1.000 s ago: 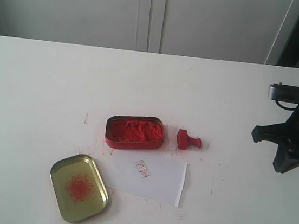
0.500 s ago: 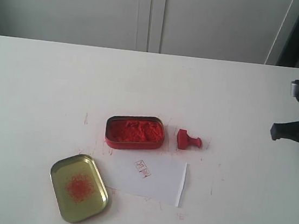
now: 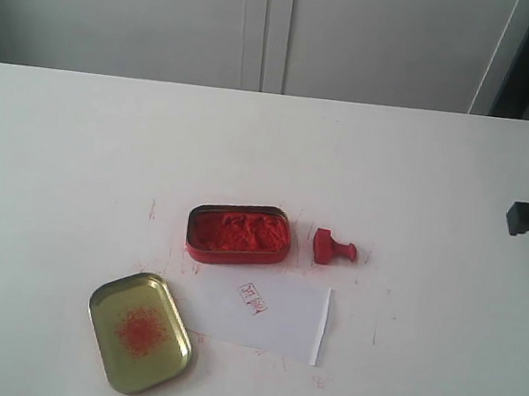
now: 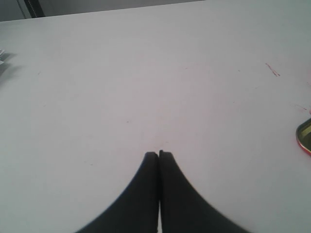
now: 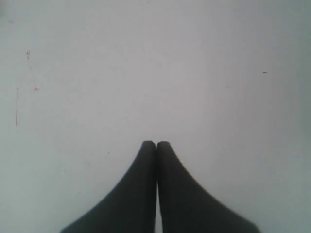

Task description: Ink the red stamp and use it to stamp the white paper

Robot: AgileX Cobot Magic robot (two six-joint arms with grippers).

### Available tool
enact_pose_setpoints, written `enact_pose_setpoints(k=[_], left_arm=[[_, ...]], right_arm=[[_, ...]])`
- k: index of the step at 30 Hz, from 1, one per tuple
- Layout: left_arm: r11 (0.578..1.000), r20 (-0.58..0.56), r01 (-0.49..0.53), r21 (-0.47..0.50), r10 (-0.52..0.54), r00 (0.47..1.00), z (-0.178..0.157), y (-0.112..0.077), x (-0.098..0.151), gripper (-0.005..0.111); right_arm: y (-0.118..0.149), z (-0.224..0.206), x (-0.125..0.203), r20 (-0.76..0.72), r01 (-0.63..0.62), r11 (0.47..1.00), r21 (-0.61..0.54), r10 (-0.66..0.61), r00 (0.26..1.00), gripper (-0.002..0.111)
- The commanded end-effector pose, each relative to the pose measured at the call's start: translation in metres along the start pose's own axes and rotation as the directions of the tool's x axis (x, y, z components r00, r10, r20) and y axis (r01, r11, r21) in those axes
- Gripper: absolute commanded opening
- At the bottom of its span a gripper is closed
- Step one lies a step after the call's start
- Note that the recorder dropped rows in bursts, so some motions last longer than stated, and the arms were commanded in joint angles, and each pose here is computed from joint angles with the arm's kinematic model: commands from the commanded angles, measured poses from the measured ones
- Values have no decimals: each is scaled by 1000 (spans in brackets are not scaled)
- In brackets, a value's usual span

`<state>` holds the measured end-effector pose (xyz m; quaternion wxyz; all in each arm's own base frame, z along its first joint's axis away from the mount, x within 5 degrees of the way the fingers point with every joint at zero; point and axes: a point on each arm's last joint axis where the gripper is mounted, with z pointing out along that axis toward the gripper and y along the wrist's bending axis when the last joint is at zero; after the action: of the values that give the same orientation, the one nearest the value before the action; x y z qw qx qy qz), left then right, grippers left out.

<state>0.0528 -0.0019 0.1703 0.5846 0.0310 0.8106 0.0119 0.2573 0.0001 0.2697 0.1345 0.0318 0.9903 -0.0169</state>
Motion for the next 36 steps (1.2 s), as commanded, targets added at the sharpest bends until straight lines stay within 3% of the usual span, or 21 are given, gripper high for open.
enact_pose_setpoints(k=[1, 13, 23, 36], left_arm=[[1000, -1, 8, 5, -8, 1000, 0, 0, 1, 0], [1000, -1, 8, 5, -8, 1000, 0, 0, 1, 0], [1000, -1, 8, 5, -8, 1000, 0, 0, 1, 0], [1000, -1, 8, 5, -8, 1000, 0, 0, 1, 0]], right_arm=[[-3, -17, 11, 104, -2, 1000, -2, 2, 995, 0], [-4, -69, 58, 422, 42, 997, -58, -14, 906, 0], [-7, -93, 103, 674, 81, 995, -56, -22, 738, 0], [-9, -96, 128, 785, 115, 993, -17, -59, 617, 0]])
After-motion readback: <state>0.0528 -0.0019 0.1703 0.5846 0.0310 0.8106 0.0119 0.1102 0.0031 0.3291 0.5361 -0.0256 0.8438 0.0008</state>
